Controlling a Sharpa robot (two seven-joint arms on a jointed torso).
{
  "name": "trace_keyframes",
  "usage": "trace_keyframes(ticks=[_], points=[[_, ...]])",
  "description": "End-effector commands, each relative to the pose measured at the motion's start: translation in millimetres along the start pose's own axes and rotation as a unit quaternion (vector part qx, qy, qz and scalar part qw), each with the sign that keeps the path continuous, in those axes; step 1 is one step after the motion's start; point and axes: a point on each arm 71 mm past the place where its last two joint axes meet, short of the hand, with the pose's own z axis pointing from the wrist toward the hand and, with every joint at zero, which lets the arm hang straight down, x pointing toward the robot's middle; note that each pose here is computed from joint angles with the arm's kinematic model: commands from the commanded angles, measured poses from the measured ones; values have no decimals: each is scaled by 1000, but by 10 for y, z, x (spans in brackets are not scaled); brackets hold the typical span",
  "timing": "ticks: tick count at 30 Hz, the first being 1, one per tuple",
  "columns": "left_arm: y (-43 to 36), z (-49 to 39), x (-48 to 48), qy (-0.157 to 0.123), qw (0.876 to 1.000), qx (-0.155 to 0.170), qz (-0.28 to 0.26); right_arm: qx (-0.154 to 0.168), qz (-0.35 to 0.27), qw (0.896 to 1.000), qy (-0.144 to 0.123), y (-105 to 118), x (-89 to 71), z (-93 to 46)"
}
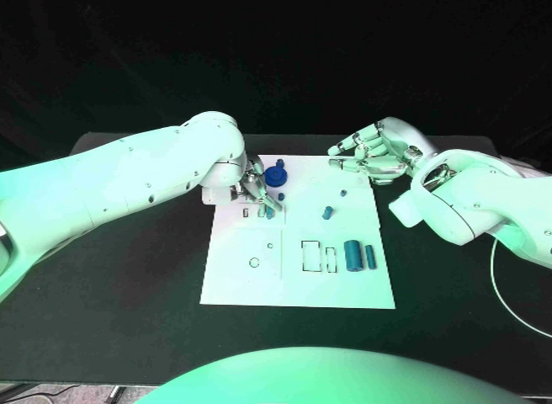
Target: Assemble the parts on the task board
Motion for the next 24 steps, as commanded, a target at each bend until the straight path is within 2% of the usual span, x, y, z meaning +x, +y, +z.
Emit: trace_keyframes(ticks=[1, 24], points=[[3, 6, 0, 0, 1000, -16, -2, -1, -2, 1000, 10, 8, 22, 0], [-4, 28, 34, 16, 1000, -24, 12, 0, -1, 1000, 17, 7, 35, 5]])
